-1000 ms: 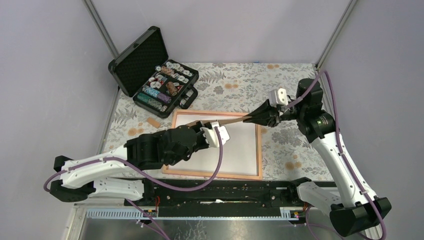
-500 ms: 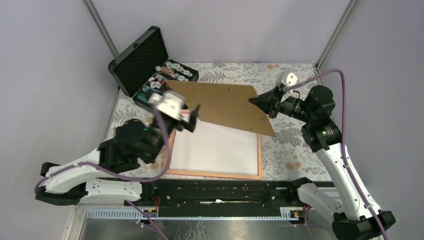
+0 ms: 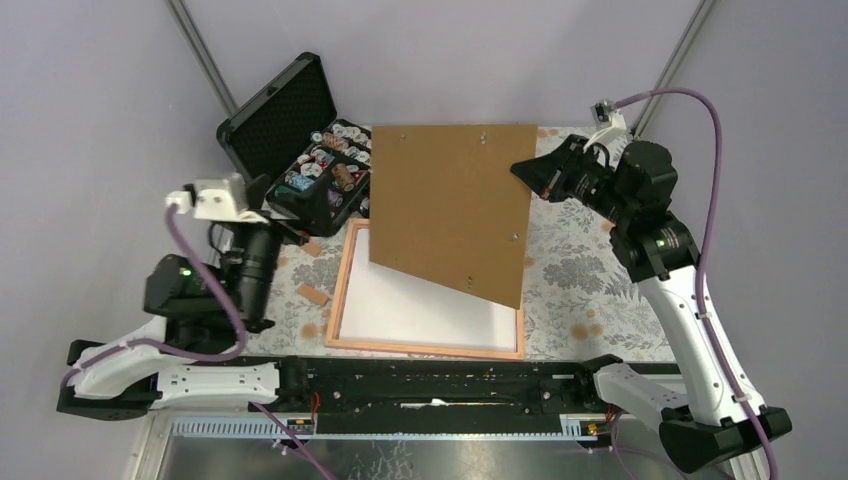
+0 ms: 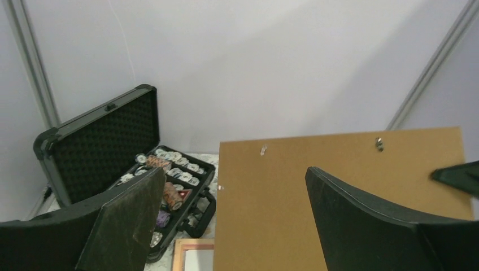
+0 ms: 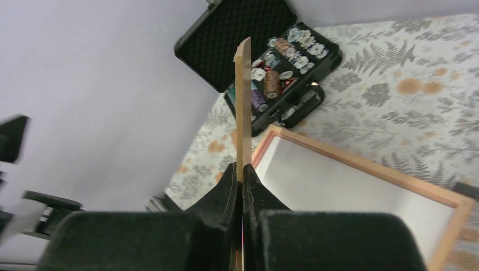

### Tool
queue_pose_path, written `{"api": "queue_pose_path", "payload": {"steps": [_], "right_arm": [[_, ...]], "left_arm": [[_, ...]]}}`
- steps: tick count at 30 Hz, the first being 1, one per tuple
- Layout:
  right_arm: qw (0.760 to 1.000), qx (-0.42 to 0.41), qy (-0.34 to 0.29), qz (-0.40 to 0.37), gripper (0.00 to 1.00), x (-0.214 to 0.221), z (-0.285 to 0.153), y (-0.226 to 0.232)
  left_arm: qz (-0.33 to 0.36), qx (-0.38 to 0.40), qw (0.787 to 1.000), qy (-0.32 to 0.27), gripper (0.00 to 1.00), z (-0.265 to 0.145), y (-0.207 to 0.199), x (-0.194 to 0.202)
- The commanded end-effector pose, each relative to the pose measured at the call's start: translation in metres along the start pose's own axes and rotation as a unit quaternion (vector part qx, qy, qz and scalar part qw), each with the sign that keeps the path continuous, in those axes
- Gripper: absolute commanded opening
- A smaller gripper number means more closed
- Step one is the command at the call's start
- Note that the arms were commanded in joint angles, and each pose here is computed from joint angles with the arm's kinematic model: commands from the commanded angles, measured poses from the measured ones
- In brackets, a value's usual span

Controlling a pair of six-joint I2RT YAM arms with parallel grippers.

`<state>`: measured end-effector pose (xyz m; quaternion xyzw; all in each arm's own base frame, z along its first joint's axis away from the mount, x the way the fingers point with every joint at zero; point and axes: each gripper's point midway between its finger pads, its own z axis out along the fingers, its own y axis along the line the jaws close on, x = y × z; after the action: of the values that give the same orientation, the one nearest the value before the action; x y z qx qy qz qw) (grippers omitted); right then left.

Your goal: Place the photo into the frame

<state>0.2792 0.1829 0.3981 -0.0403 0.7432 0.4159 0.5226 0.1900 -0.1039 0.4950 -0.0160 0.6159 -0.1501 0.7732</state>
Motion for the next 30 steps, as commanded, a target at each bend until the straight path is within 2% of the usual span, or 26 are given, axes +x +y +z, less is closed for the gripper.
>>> {"api": "queue_pose_path", "payload": {"steps": [1, 6, 12, 17, 22, 30], "right_arm": [[0.994, -0.037, -0.028, 0.103, 0.00, -0.029, 0.006, 0.018], [0.970, -0.105, -0.004, 0.219, 0.00, -0.031, 0.010, -0.006], [0.957, -0.089, 0.036, 0.273, 0.00, 0.010, 0.019, -0.039], [0.946, -0.086, 0.068, 0.306, 0.00, 0.046, 0.026, -0.063], [0.931, -0.099, 0.099, 0.336, 0.00, 0.076, 0.027, -0.078], [0.927, -0.091, 0.126, 0.341, 0.00, 0.105, 0.031, -0.097]], "left_arm": [[0.049, -0.042, 0.998, 0.026, 0.98, 0.006, -0.008, 0.029], [0.082, -0.029, 0.996, 0.032, 0.98, 0.014, -0.032, 0.042], [0.116, -0.010, 0.992, 0.041, 0.99, 0.021, -0.056, 0.056], [0.122, 0.011, 0.989, 0.086, 0.99, 0.039, -0.065, 0.078], [0.080, 0.027, 0.986, 0.147, 0.99, 0.073, -0.041, 0.104], [0.093, 0.009, 0.976, 0.198, 0.99, 0.093, -0.015, 0.149]]}}
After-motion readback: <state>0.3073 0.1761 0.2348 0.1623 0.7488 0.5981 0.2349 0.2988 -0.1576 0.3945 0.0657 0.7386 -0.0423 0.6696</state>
